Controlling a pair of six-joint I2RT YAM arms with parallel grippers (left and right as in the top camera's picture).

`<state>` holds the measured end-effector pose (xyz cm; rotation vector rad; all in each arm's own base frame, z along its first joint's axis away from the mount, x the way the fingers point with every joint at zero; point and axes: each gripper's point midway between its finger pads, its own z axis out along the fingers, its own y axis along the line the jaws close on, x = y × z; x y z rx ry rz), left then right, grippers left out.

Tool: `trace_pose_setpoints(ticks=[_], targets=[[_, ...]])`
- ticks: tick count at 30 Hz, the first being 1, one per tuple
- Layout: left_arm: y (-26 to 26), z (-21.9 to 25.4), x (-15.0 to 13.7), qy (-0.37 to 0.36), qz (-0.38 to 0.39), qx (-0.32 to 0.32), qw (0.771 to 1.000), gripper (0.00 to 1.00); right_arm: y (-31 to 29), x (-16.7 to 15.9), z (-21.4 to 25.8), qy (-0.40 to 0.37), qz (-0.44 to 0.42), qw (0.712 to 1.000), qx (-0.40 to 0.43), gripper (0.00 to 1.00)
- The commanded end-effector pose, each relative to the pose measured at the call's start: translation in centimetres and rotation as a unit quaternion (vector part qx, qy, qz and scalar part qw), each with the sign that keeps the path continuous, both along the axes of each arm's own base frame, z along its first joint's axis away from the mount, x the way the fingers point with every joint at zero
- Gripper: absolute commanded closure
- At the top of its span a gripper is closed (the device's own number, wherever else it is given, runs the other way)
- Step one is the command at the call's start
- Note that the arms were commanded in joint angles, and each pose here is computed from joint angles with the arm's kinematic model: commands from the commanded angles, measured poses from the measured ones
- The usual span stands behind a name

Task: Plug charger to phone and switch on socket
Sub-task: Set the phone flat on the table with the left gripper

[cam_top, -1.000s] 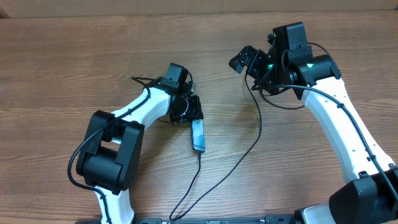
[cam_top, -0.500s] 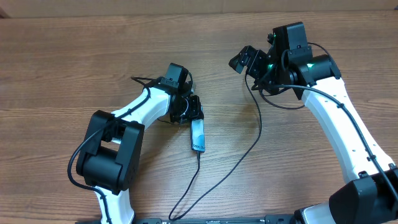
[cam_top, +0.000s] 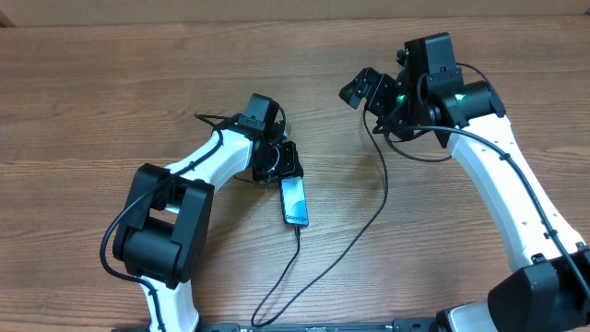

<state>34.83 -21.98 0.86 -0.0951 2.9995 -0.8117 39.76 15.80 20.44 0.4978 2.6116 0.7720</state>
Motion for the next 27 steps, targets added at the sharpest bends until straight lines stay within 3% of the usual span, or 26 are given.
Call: trace_pose_setpoints(ticks=[1,27], targets=[[-0.56,0.51,-0.59,0.002,-0.006,-0.012,1.000,0.71,-0.11,0.06,1.22,-0.021,-0.001,1.000,-0.003,0.02],[-0.55,0.50,-0.60,0.002,-0.006,-0.011,1.000,0.66,-0.14,-0.06,1.13,-0.018,-0.001,1.000,-0.004,0.02]])
